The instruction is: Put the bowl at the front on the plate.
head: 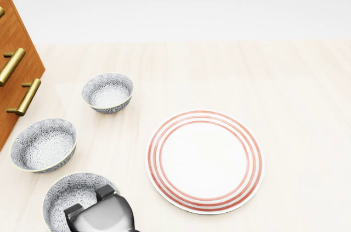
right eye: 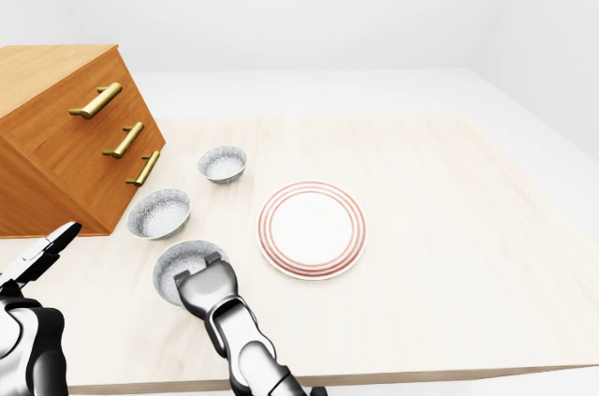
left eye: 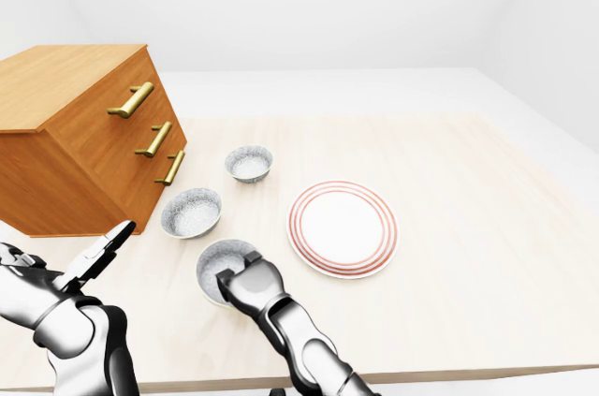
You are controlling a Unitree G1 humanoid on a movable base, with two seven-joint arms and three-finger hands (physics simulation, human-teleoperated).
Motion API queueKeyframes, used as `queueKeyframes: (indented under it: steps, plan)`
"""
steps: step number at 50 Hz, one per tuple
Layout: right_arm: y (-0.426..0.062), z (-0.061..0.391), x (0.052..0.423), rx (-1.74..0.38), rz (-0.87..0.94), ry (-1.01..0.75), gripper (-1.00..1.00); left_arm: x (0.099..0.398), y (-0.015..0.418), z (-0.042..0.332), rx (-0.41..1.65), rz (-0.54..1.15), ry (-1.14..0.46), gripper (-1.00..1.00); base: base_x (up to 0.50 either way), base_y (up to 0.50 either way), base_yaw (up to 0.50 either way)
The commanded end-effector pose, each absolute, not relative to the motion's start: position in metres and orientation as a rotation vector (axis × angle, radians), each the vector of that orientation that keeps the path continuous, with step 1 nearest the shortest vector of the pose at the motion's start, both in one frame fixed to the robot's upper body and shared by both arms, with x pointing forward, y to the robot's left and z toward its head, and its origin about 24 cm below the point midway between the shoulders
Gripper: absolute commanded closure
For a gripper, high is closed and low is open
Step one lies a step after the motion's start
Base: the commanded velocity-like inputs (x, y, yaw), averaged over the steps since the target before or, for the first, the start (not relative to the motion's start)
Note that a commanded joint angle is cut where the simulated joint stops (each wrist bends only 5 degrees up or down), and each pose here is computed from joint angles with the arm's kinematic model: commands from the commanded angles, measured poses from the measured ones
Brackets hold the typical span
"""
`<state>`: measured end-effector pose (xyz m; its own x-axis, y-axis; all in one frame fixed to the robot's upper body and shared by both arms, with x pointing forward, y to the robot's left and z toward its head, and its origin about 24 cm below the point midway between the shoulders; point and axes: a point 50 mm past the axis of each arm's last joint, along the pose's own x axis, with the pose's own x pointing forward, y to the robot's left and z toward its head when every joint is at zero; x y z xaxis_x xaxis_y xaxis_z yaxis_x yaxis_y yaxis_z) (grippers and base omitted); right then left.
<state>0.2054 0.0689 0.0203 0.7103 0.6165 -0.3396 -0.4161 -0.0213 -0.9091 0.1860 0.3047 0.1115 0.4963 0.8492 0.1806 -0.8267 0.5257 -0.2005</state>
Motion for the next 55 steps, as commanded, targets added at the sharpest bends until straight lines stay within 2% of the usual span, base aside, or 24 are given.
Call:
queueKeyframes:
  steps: [1, 17, 35, 55]
  plan:
    - [0.071, -0.014, 0.182, -1.387, 1.003, -0.052, 1.00, 0.186, 0.305, 0.113, -0.095, 1.017, -0.277, -1.00, 0.00, 0.00, 0.00]
    - [0.083, -0.020, 0.157, -1.387, 1.039, -0.122, 1.00, 0.186, 0.304, 0.110, -0.088, 1.016, -0.264, -1.00, 0.00, 0.00, 0.00]
    - [0.090, 0.020, 0.123, -1.366, 1.024, -0.355, 1.00, 0.188, 0.304, 0.108, -0.075, 1.016, -0.251, -1.00, 0.00, 0.00, 0.00]
    - [0.085, 0.031, 0.112, -1.388, 1.013, -0.431, 1.00, 0.186, 0.304, 0.109, -0.083, 1.017, -0.259, -1.00, 0.00, 0.00, 0.00]
